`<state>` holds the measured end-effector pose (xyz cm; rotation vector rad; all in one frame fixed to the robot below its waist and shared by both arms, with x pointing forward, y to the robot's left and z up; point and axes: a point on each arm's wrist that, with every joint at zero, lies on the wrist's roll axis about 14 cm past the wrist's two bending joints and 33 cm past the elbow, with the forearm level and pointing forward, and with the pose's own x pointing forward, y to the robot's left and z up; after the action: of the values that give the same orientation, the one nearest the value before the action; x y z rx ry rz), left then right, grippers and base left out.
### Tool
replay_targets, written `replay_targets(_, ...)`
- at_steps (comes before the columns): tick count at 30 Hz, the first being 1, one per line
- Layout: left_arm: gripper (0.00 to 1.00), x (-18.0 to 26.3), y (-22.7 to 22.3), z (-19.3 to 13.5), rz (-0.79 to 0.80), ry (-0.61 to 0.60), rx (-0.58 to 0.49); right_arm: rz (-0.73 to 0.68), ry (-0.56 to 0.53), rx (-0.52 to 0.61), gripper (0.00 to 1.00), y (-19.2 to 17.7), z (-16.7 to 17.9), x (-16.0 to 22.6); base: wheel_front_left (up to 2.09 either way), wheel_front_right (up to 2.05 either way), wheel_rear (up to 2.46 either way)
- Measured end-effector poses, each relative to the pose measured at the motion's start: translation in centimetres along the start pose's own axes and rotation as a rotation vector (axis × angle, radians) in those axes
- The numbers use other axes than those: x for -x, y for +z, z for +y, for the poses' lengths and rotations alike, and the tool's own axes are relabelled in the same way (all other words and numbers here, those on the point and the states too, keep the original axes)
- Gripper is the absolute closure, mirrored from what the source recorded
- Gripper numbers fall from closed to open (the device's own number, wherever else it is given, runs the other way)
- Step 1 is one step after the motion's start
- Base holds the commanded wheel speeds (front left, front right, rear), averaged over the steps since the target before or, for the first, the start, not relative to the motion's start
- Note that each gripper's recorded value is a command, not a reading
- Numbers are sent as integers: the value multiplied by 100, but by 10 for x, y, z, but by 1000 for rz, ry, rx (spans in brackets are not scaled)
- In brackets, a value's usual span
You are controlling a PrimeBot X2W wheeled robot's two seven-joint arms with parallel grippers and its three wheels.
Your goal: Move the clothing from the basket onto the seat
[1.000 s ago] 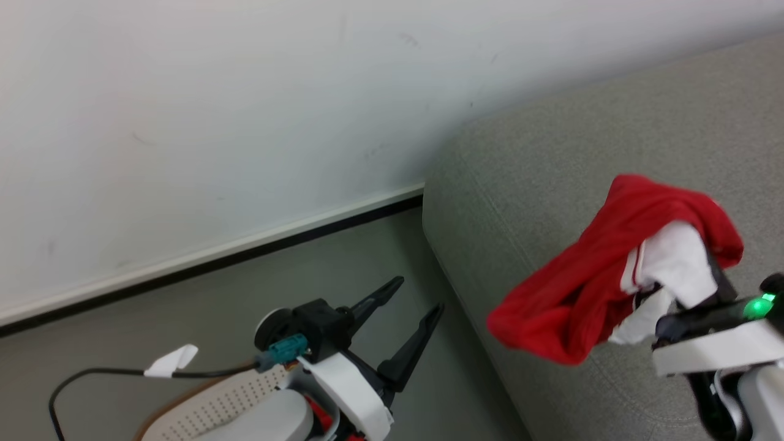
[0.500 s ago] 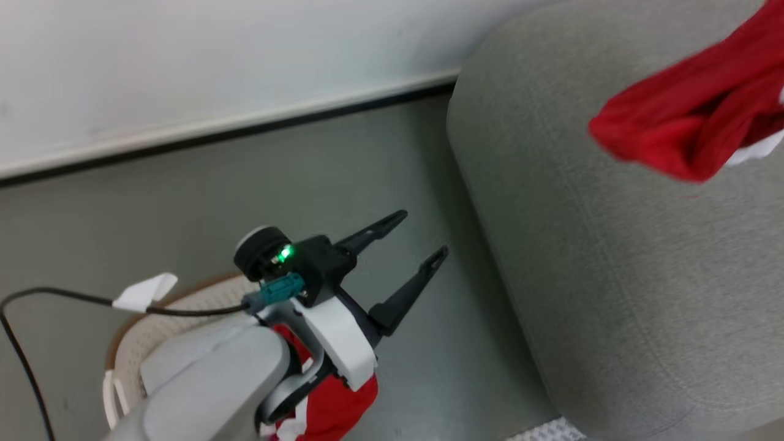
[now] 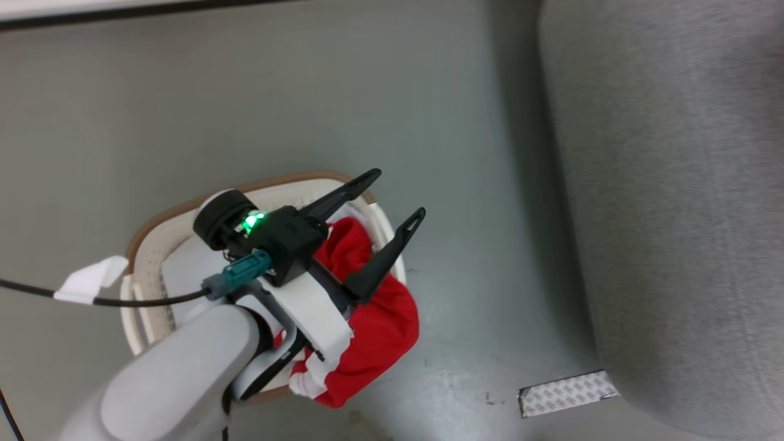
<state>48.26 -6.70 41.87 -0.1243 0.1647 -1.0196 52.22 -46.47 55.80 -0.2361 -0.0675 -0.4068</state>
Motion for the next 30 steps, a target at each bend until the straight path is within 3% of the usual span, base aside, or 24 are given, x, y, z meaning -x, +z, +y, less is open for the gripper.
replay_targets(5,0,11,-14,15,26,46,12,228,-4,49,100,-66,9,-1,0,0,0)
replay_targets(9,0,15,-15,18,28,61,14,428,64,95,98,-107,38,6,0,0,0)
replay_targets(10,0,15,-13,17,24,63,13,466,86,97,84,-112,49,8,0,0,0)
replay_targets(12,0,16,-10,15,19,68,15,544,119,101,45,-121,63,13,0,0,0)
replay_targets(13,0,17,-9,14,17,72,16,582,125,105,0,-124,65,17,0,0,0)
replay_targets(18,0,23,5,4,-13,91,33,717,151,62,0,-122,68,36,0,0,0)
replay_targets(23,0,31,25,-7,-56,114,28,780,169,68,0,-102,49,57,0,0,0)
replay_targets(26,0,40,36,-11,-69,138,15,734,201,80,0,-76,44,62,0,0,0)
replay_targets(30,0,53,50,-16,-92,186,14,560,258,46,0,-23,45,63,0,0,0)
